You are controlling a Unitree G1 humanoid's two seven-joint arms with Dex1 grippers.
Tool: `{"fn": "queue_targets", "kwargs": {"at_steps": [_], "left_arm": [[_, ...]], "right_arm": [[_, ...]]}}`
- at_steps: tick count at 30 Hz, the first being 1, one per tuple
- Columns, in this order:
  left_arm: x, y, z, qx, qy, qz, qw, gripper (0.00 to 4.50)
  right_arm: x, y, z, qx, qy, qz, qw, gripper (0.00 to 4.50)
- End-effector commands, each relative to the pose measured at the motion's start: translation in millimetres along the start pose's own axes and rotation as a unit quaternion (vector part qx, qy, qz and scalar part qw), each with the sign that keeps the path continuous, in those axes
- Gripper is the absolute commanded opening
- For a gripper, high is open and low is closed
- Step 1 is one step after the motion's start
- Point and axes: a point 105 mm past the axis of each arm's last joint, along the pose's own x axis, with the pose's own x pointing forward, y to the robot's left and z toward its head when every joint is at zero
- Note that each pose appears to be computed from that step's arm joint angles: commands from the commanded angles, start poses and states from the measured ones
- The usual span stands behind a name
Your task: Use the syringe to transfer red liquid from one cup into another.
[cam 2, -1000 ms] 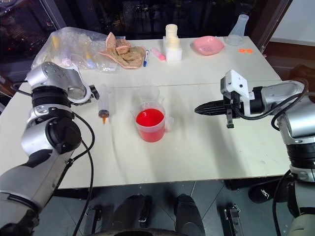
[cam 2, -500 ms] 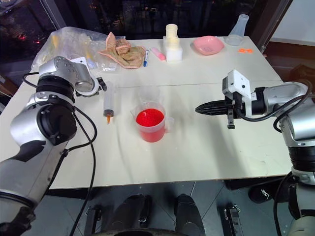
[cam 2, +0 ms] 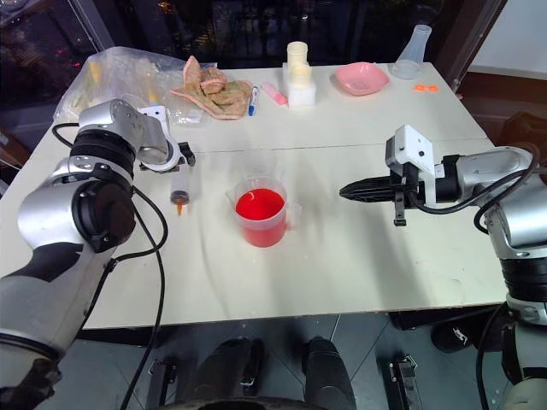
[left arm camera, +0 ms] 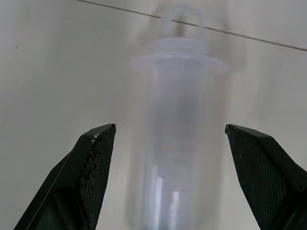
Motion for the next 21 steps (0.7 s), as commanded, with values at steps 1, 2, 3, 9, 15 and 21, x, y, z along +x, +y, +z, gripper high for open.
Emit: {"fn": "queue_targets", "kwargs": {"at_steps": [1, 2, 3, 9, 15, 21], "left_arm": [[-2.2, 7.2, 13.4, -0.011, -0.035, 0.012, 0.999, 3.8], [-1.1, 7.9, 12.6, -0.014, -0.035, 0.015, 0.999, 3.8], [-0.3, 8.5, 12.0, -0.017, -0.034, 0.016, 0.999, 3.8], [10.0, 8.6, 2.1, -0.026, -0.03, 0.021, 0.999, 3.8], [17.0, 12.5, -5.5, -0.038, -0.022, 0.025, 0.999, 3.8], [26.6, 17.9, -15.9, -0.059, -0.014, 0.029, 0.998, 2.09]], "right_arm": [[-9.6, -0.6, 13.3, -0.027, -0.013, -0.017, 0.999, 0.0], [-9.6, -0.4, 13.3, -0.027, -0.013, -0.018, 0.999, 0.0], [-9.6, -0.2, 13.5, -0.027, -0.014, -0.018, 0.999, 0.0], [-9.4, 0.4, 13.0, -0.026, -0.015, -0.022, 0.999, 0.0], [-9.1, -0.4, 12.4, -0.027, -0.015, -0.024, 0.999, 0.0], [-11.0, -1.2, 12.6, -0.03, -0.014, -0.029, 0.999, 0.0]]}}
